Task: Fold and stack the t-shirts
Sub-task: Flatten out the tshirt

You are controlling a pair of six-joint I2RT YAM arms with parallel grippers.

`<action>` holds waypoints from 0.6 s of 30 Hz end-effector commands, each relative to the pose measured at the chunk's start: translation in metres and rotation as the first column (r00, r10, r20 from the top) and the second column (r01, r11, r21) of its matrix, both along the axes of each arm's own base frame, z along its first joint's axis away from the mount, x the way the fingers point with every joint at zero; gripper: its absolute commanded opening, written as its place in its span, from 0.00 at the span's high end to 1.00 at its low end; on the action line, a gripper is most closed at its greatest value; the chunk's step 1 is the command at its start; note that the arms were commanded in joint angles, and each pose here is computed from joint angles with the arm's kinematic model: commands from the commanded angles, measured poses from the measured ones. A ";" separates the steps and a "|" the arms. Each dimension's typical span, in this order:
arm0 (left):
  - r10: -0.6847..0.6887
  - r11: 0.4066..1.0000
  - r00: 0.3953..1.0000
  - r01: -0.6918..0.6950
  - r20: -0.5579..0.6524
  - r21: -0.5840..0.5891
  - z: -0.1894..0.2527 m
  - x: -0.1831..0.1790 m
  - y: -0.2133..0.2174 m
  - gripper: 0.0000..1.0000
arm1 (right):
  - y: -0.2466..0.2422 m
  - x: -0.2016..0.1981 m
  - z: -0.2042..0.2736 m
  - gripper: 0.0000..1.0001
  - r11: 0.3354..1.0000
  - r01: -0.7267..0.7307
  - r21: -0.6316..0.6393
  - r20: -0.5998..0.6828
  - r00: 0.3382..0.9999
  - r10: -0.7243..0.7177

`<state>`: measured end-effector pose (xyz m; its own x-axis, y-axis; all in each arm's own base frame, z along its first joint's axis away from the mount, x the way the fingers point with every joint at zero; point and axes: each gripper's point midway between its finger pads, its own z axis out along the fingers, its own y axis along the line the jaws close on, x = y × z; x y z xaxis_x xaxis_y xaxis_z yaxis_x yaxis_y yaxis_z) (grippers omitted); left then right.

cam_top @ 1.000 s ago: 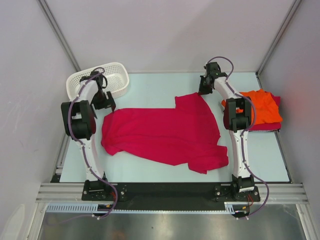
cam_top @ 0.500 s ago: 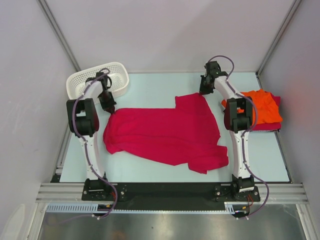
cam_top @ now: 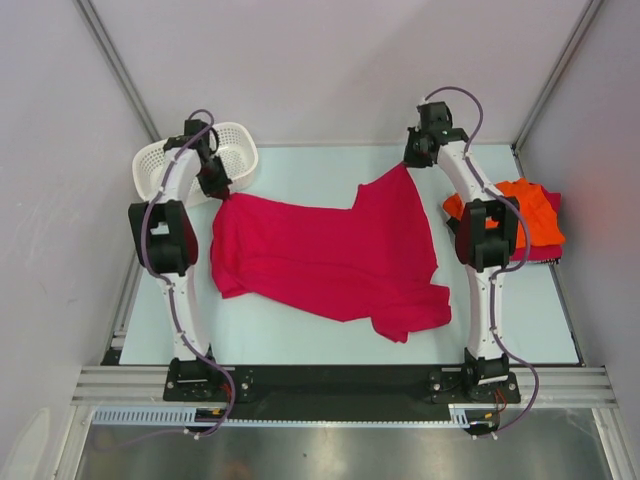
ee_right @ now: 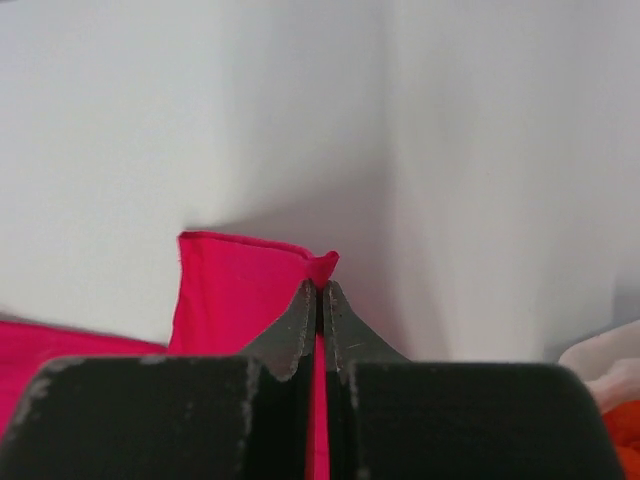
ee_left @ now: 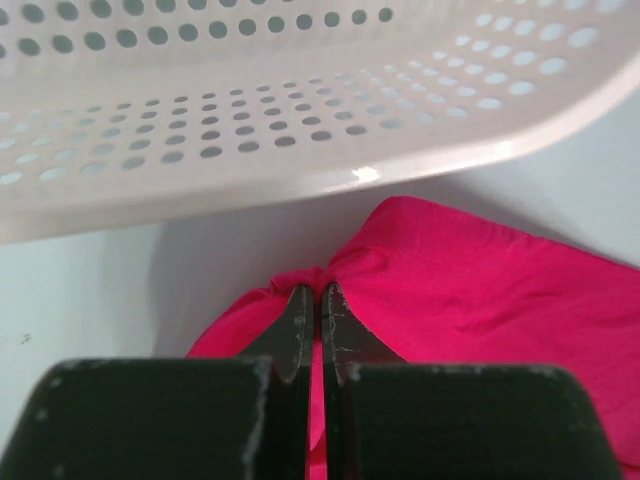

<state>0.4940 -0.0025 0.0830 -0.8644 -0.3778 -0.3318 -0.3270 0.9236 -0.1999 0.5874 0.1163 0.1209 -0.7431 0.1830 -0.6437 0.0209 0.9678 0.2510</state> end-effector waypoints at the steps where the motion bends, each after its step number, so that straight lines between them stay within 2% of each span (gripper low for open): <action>1: 0.008 1.000 0.984 -0.011 0.176 0.016 0.075 0.004 0.010 1.00 | -0.006 -0.004 0.084 1.00 1.000 0.010 0.002 0.169 0.985 -0.010; 3: -0.005 1.000 0.983 0.004 0.181 0.008 0.079 0.000 0.010 1.00 | -0.008 -0.009 0.106 1.00 1.000 0.007 0.008 0.213 0.977 -0.008; 5: -0.025 1.000 0.986 0.026 0.164 -0.006 0.078 -0.008 0.006 1.00 | -0.008 -0.018 0.111 1.00 1.000 -0.003 0.012 0.202 0.979 0.000; 6: -0.033 0.999 0.990 0.034 0.138 -0.005 0.074 -0.016 0.007 1.00 | -0.006 -0.026 0.124 1.00 1.000 -0.016 0.021 0.215 0.976 0.011; 8: -0.032 0.999 0.993 0.031 0.117 0.012 0.074 -0.031 0.009 1.00 | -0.004 -0.041 0.114 1.00 0.999 -0.029 0.031 0.176 0.984 0.023; 9: -0.032 0.999 0.997 0.031 0.065 0.018 0.059 -0.045 0.010 1.00 | -0.006 -0.052 0.127 1.00 0.999 -0.031 0.039 0.191 0.981 0.023; 10: -0.032 0.999 0.998 0.030 0.047 0.025 0.054 -0.052 0.012 1.00 | -0.006 -0.065 0.109 1.00 0.999 -0.022 0.048 0.133 0.991 0.016; 13: -0.029 0.999 0.998 0.031 -0.055 0.036 0.033 -0.087 0.013 1.00 | -0.004 -0.099 0.108 1.00 0.997 -0.029 0.078 0.067 0.997 0.024; 14: -0.022 0.999 0.997 0.025 -0.074 0.035 0.030 -0.095 0.013 1.00 | -0.004 -0.113 0.090 1.00 0.996 -0.017 0.086 0.004 1.000 0.017; 16: -0.012 1.000 0.989 0.015 -0.149 0.015 0.013 -0.119 0.011 1.00 | -0.003 -0.138 0.091 1.00 0.993 -0.018 0.118 -0.032 0.999 0.022; 18: 0.005 1.000 0.979 -0.007 -0.203 -0.011 -0.001 -0.138 0.006 1.00 | 0.000 -0.164 0.067 1.00 0.990 0.001 0.144 -0.117 0.993 0.016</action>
